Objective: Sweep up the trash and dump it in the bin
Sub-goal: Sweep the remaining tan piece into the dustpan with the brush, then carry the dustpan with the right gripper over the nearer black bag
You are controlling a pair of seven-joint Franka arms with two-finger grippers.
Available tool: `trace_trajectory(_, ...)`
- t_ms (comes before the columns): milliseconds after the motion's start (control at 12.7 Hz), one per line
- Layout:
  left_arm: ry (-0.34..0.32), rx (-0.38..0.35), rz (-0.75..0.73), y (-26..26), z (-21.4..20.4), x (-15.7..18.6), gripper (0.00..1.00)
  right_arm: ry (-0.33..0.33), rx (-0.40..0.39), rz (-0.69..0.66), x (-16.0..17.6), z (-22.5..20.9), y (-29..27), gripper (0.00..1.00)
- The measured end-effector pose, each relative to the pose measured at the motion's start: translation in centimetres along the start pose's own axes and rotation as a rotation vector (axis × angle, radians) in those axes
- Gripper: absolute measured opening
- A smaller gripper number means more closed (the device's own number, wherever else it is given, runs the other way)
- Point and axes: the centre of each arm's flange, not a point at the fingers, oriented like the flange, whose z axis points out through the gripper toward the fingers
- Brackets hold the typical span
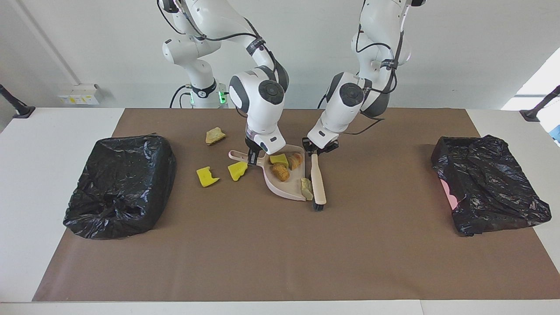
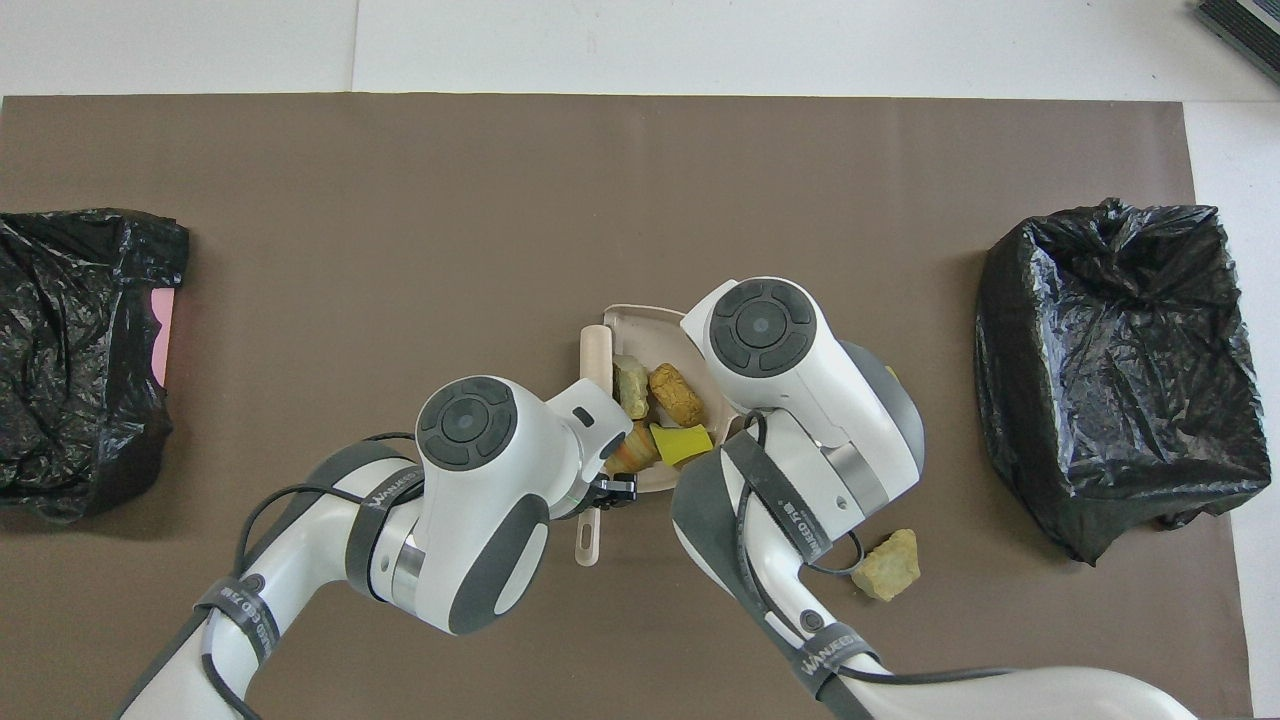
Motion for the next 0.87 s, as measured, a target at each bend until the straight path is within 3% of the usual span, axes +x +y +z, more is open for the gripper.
trace_trajectory(236,0.024,-0.032,0.015,1.6,-1.7,-0.5,0.26,0.021,0.000,0.013,-0.9,-0.5,0.7,0.33)
trace_trajectory(551,0.050,-0.046,-0.075,0.6,-3.2,0.8,0.26,0.182,0.011,0.080,-3.8,-1.0,3.3,0.33)
trace_trajectory(866,0.152,-0.089,-0.122,-0.4,-10.7,2.3,0.26,0.256,0.034,0.088,-6.0,-1.0,4.7,0.33)
